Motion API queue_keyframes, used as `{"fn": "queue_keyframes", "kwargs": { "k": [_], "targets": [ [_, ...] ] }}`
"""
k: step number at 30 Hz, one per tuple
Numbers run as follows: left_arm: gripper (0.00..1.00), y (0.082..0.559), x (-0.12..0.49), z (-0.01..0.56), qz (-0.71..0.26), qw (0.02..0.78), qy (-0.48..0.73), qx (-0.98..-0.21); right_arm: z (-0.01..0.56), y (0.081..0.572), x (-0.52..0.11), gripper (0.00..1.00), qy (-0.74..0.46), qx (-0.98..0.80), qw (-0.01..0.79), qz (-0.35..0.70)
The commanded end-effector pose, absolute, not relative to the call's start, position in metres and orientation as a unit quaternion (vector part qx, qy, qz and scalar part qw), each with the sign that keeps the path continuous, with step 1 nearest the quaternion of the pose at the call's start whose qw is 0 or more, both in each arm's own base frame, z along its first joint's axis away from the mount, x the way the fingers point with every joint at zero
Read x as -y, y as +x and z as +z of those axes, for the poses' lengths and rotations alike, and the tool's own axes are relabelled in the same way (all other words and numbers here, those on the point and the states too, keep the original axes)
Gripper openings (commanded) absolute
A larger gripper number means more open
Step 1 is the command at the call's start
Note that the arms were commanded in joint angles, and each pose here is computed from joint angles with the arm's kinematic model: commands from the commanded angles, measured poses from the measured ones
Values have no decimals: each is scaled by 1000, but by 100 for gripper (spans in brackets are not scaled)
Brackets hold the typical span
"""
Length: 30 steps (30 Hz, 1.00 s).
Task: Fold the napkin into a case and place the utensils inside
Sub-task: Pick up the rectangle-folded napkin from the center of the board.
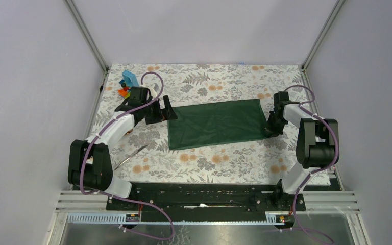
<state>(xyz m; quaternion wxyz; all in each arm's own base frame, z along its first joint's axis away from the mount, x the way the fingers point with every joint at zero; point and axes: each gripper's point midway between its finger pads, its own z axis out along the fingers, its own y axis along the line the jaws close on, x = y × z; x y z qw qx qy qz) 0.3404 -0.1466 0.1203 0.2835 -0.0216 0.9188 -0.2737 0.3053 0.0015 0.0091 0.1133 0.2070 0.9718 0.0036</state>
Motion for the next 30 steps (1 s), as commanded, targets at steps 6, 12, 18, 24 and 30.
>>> {"fn": "queue_keyframes", "kwargs": {
  "k": [6, 12, 18, 24, 30],
  "targets": [
    [99, 346, 150, 135, -286, 311, -6, -906, 30, 316, -3, 31, 198, -970, 140, 3],
    [99, 345, 151, 135, -289, 309, -5, -906, 32, 315, -4, 31, 198, -970, 140, 7],
    [99, 344, 152, 135, -291, 308, -3, -906, 36, 314, -5, 34, 196, -970, 144, 9],
    [99, 344, 153, 135, -294, 307, -3, -905, 34, 317, -7, 26, 196, -970, 143, 12],
    [99, 344, 154, 135, -295, 306, -2, -905, 25, 314, -8, 39, 192, -972, 133, 11]
  ]
}}
